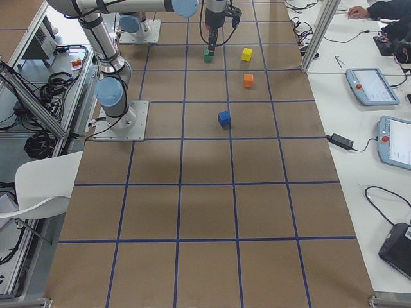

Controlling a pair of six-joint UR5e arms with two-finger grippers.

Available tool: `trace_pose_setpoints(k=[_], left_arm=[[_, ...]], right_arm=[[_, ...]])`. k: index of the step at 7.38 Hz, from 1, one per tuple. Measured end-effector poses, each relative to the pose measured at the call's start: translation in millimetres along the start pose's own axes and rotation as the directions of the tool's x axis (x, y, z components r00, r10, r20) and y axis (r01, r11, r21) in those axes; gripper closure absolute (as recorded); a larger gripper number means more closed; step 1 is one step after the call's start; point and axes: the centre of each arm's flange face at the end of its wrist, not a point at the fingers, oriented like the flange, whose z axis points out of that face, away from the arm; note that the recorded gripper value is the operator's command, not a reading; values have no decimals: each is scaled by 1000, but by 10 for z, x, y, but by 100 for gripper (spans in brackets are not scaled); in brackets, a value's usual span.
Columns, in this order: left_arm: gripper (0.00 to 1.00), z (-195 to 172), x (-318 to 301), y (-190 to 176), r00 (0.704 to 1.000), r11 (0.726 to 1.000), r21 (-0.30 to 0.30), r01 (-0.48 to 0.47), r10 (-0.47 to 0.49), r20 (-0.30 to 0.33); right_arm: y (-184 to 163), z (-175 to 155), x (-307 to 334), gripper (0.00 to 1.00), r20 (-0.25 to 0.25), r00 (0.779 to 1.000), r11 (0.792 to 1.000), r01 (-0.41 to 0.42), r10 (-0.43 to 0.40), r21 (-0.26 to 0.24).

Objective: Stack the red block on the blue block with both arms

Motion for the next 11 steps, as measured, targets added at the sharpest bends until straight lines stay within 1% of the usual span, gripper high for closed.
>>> trace_pose_setpoints(k=[1, 2, 3, 4, 5, 6, 7, 8, 9, 11], left_arm=[[0, 118, -131, 4, 1000, 999, -32, 10, -10, -2], [0, 308, -411, 2, 999, 996, -70, 51, -52, -11], [0, 568, -799, 24, 992, 986, -111, 121, -124, -25], [0, 868, -1168, 70, 980, 972, -137, 190, -197, -39], [0, 1220, -1429, 136, 967, 960, -137, 243, -252, -48], [0, 1589, -1558, 218, 958, 955, -114, 275, -281, -47], [0, 1948, -1610, 320, 954, 953, -76, 294, -298, -41], [0, 2283, -1632, 424, 950, 950, -54, 308, -310, -38], [0, 2540, -1639, 492, 947, 947, -57, 316, -319, -37], [0, 2846, -1644, 536, 944, 943, -66, 325, -328, -34]], right_arm=[[4, 0, -1, 0, -1, 1000, 1000, 1, -1, -1], [10, -4, 0, 0, -2, 1000, 1000, 1, -1, -1], [19, -8, 1, 0, -2, 1000, 1000, 0, 0, -2], [28, -6, 1, 0, -2, 1000, 1000, -1, 1, -6], [33, -3, 1, 0, -2, 1000, 1000, -2, 2, -9], [36, -3, 3, 0, -4, 1000, 1000, 0, 0, -9], [37, -3, 3, 0, -4, 1000, 1000, 2, -2, -10], [36, -2, 1, 0, -3, 1000, 1000, 2, -2, -10], [34, 0, -2, 0, -3, 1000, 1000, 1, -1, -10], [32, 1, -5, 0, -5, 1000, 1000, 3, -3, -9]])
